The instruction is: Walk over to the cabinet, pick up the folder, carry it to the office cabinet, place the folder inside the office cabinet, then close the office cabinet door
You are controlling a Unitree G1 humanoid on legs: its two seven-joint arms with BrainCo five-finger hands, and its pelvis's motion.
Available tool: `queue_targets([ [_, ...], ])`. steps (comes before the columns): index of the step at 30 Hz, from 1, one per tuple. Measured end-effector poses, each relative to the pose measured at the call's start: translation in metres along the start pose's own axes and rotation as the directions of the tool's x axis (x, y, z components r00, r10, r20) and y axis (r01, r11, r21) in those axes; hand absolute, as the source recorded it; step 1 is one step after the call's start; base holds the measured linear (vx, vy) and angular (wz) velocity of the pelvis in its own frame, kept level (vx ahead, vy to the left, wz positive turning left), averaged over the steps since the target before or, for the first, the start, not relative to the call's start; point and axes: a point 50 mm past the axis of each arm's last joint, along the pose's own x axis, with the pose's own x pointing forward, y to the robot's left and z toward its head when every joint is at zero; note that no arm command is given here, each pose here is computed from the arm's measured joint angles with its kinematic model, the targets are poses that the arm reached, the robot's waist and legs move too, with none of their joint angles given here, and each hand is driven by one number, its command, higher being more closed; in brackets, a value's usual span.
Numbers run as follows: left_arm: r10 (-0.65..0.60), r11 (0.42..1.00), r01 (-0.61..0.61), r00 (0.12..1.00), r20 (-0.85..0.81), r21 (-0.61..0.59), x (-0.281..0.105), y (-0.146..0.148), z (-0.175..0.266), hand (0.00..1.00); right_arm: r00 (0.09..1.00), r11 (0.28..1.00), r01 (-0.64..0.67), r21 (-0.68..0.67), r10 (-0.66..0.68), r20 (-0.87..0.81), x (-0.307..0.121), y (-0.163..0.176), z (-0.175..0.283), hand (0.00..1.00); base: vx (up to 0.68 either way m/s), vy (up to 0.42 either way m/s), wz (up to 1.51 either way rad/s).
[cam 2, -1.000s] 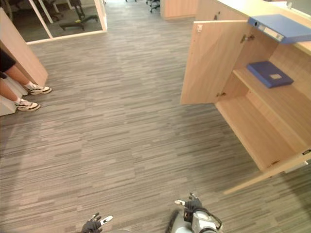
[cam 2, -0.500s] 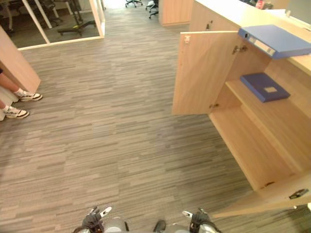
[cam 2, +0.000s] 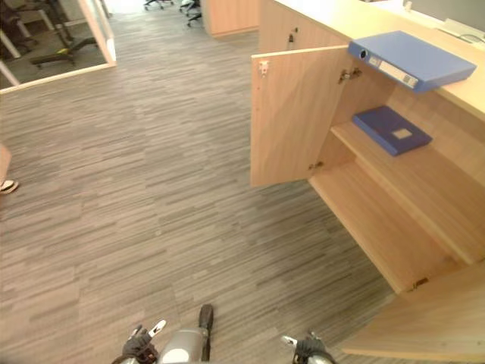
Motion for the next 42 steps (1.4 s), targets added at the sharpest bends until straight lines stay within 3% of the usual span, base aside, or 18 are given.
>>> queue_targets([
  [6, 0.076, 0.997, -0.075, 0.992, -0.103, 0.018, -0.008, 0.025, -0.025, 0.0, 0.999, 0.997, 0.04, 0.063, -0.039, -0.015, 0.0, -0.014, -0.003, 0.0, 0.31, 0.335, -0.81],
  [10, 0.038, 0.99, -0.028, 0.996, -0.075, 0.138, -0.005, 0.018, -0.017, 0.0, 0.995, 0.993, 0.069, 0.096, -0.075, 0.063, 0.001, -0.021, 0.016, 0.0, 0.23, 0.262, -0.26],
  [18, -0.022, 0.98, 0.026, 0.999, -0.024, 0.199, -0.001, -0.002, -0.005, 0.0, 0.996, 0.996, 0.01, 0.091, -0.017, 0.085, 0.003, 0.001, 0.027, 0.0, 0.16, -0.07, -0.52],
  [22, -0.039, 0.982, 0.05, 0.997, -0.062, 0.183, -0.004, -0.013, -0.018, 0.0, 0.995, 0.994, 0.039, 0.098, -0.048, 0.084, 0.003, -0.01, 0.03, 0.0, 0.18, -0.229, -0.28],
  [31, -0.012, 0.994, 0.017, 0.999, -0.046, 0.109, -0.002, -0.011, -0.01, 0.0, 0.996, 0.989, 0.078, 0.129, -0.082, 0.031, 0.002, -0.021, 0.013, 0.0, 0.3, -0.197, -0.09],
  [42, -0.001, 0.993, 0.001, 1.0, 0.0, 0.119, 0.002, -0.008, 0.004, 0.0, 0.997, 0.996, 0.044, 0.079, -0.049, 0.057, 0.004, -0.006, 0.028, 0.0, 0.37, 0.24, -0.82],
])
